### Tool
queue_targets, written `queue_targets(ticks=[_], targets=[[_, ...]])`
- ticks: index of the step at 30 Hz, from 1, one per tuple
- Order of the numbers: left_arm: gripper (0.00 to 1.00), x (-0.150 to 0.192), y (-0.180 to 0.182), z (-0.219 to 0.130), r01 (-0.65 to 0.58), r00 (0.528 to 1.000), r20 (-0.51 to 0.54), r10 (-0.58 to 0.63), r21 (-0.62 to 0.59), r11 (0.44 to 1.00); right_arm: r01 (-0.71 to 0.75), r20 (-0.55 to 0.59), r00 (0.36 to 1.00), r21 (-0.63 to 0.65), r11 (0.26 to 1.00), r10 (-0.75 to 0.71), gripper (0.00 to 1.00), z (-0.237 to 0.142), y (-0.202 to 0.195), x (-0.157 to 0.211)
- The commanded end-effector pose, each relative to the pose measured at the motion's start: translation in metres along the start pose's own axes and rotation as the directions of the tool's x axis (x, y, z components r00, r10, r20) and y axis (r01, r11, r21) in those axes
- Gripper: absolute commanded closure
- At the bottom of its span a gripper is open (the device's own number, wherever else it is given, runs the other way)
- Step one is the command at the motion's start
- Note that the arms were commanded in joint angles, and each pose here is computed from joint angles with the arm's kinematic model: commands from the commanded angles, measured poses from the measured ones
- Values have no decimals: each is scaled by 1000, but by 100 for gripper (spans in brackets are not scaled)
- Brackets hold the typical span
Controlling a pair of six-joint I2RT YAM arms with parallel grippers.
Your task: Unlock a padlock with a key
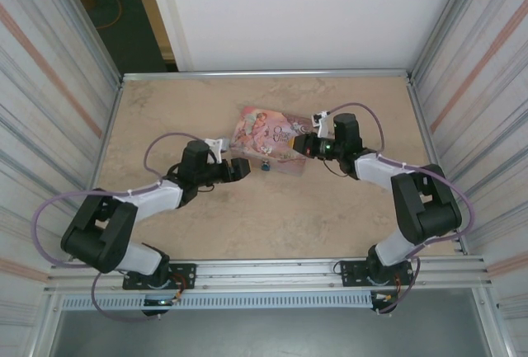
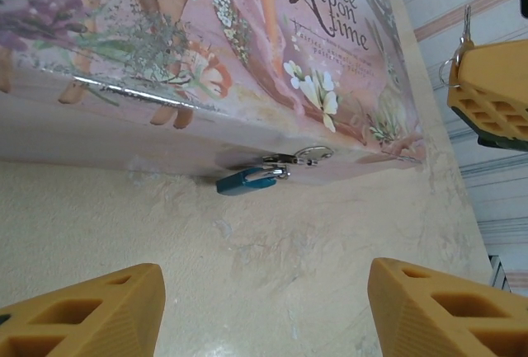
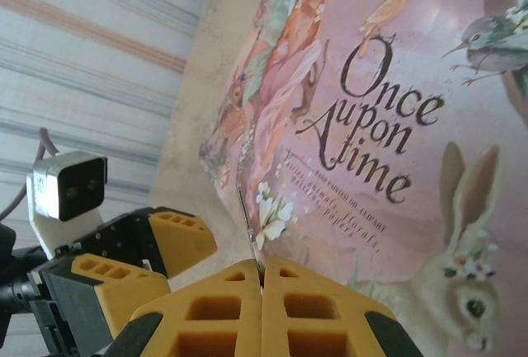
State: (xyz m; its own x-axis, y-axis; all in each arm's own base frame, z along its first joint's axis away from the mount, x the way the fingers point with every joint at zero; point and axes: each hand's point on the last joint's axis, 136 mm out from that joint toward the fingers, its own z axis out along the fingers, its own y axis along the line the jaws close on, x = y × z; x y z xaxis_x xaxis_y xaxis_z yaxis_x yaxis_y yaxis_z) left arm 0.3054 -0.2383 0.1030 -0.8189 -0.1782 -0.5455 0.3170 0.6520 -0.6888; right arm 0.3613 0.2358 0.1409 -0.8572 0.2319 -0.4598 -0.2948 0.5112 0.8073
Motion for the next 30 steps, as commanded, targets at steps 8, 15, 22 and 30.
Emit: queue_targets(ticks=[8,15,22,30], targets=[[33,-31,-6,23,-34,999,35,32,58,998,-1,-40,999,6,1000,1,100,14,-14,-5],[33,-36,11,36,-28,999,32,27,26,999,-26,-76,997,25,999,28,100,20,-27,10],[33,-41,20,39,-16,999,41,15,17,1000,-45,-99,994,50,998,49,100,18,-34,29],[33,-51,23,34,-24,998,56,24,6,1000,-49,-134,989,49,998,55,100,25,-27,52]])
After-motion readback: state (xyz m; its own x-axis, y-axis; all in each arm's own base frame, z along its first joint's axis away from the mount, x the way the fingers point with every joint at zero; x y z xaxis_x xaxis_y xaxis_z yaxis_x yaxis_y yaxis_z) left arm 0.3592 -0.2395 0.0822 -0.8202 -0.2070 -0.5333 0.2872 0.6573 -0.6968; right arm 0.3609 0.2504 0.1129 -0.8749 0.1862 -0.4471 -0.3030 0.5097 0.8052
